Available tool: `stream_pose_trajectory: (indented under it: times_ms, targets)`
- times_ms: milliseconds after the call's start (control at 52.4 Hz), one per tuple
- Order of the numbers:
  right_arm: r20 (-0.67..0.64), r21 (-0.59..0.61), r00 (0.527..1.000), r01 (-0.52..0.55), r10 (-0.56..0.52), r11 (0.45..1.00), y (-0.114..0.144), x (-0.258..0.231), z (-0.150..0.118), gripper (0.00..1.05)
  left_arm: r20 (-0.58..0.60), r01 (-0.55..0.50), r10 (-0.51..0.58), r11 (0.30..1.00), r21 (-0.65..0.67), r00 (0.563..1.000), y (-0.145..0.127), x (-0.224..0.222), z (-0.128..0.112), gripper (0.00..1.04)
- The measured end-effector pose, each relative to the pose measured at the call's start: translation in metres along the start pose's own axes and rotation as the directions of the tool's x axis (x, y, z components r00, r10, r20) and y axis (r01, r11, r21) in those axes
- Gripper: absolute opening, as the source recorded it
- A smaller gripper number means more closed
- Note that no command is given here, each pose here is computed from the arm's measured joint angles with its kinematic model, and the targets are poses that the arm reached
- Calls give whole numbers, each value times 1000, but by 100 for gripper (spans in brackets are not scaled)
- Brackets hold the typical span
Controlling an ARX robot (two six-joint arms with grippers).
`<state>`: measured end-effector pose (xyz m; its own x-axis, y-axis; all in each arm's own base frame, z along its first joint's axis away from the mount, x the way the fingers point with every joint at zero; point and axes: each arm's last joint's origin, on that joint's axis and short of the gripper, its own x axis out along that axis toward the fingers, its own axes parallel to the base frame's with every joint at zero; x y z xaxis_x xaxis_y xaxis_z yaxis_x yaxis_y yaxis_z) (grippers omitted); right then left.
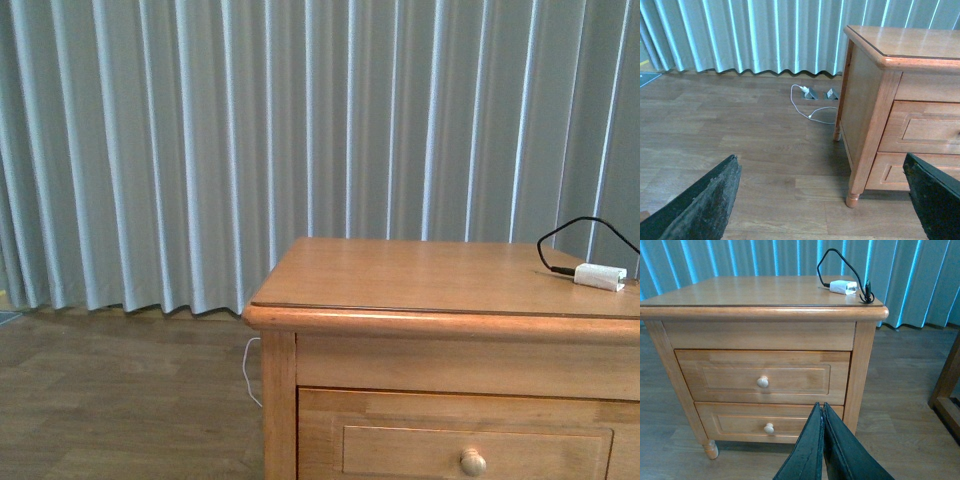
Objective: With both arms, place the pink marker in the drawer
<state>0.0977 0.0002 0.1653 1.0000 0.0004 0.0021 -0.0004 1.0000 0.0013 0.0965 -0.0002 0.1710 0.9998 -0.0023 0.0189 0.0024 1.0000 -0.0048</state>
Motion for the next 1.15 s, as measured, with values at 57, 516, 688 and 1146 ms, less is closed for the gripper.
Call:
stream_pose_trajectory:
  times_ms: [57,516,688,1146]
  targets:
    - [0,0,1000,0,0,1000,0,0,0,1,0,0,0,1000,0,1000,0,0,0,98]
    - [1,-1,1000,0,0,1000,0,0,0,84,0,0,0,1000,0,1000,0,0,0,98]
    - [1,0,1000,0,0,1000,0,0,0,95,0,0,0,1000,0,1000,0,0,0,98]
    - [1,0,1000,0,0,1000,0,0,0,96,0,0,0,1000,0,1000,0,0,0,98]
